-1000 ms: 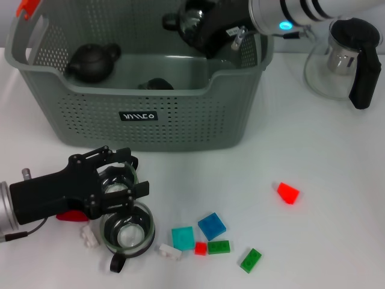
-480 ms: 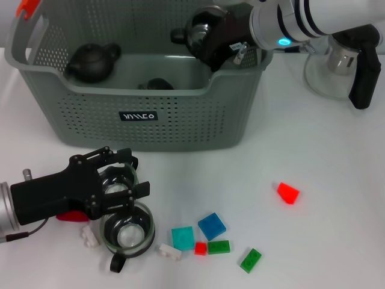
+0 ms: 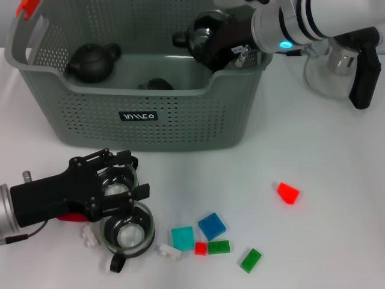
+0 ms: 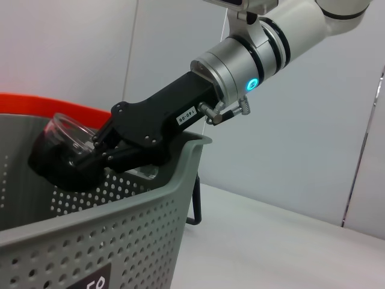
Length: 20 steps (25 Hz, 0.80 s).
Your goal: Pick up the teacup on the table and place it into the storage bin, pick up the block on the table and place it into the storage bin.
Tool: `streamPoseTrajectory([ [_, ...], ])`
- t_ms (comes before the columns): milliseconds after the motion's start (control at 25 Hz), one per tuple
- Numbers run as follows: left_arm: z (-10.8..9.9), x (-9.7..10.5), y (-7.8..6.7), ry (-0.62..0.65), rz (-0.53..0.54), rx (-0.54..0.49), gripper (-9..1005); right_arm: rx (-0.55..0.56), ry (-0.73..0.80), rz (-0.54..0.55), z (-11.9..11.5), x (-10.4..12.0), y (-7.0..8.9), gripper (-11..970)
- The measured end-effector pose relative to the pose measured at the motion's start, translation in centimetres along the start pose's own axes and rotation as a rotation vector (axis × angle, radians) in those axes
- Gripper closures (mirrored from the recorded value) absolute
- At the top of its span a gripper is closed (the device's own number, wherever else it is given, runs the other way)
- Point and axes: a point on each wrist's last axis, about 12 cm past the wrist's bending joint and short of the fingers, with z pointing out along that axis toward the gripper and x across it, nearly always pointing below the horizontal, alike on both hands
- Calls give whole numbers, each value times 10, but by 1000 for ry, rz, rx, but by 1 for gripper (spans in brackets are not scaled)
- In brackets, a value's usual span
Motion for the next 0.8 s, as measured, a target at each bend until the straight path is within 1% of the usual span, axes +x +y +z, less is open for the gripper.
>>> streamPoseTrajectory([
  [280, 0, 0, 0, 0, -1, 1, 166, -16, -2, -9, -2, -3, 1, 781],
  [480, 0, 1, -1, 1, -2, -1, 166, -17, -12, -20, -5, -8, 0, 543],
  [640, -1, 1, -1, 0, -3, -3, 167, -5, -28, -30, -9, -11, -2, 462],
  [800, -1, 1, -1, 0, -3, -3, 167, 34, -74, -36, -20, -20, -8, 381],
])
